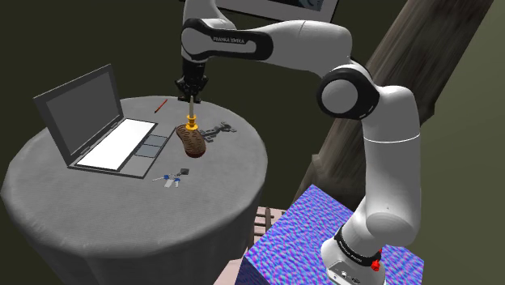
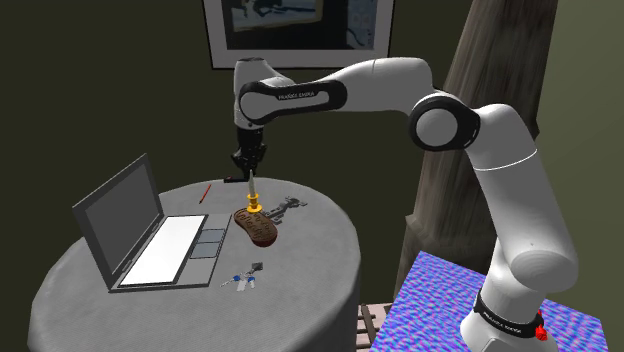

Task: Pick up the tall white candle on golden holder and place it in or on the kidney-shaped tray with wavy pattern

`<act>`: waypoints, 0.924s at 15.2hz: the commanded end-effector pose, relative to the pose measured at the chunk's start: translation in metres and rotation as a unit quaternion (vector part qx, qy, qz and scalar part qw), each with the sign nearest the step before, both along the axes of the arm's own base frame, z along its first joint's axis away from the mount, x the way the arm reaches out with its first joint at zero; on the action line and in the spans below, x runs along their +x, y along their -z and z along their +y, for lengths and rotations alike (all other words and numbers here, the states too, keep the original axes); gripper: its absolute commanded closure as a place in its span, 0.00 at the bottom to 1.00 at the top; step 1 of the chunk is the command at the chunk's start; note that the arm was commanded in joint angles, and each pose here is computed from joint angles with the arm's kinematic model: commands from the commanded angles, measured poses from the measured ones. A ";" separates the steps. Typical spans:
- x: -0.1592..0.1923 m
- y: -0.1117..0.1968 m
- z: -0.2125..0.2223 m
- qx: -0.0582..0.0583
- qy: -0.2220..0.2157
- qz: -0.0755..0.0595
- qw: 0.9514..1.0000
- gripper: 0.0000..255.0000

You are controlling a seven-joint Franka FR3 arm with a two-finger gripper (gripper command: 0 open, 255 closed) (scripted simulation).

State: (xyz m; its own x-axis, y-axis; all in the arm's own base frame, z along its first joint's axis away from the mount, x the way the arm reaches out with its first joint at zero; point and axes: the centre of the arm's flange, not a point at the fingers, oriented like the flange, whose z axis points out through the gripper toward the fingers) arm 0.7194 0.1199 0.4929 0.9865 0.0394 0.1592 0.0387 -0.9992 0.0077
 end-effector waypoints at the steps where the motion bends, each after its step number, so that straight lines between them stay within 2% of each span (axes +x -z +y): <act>1: 0.001 0.010 -0.001 0.000 0.000 0.000 1.000 1.00; 9: 0.001 0.051 -0.001 0.000 0.000 0.000 1.000 1.00; 14: 0.001 0.051 -0.001 0.000 0.000 0.000 1.000 1.00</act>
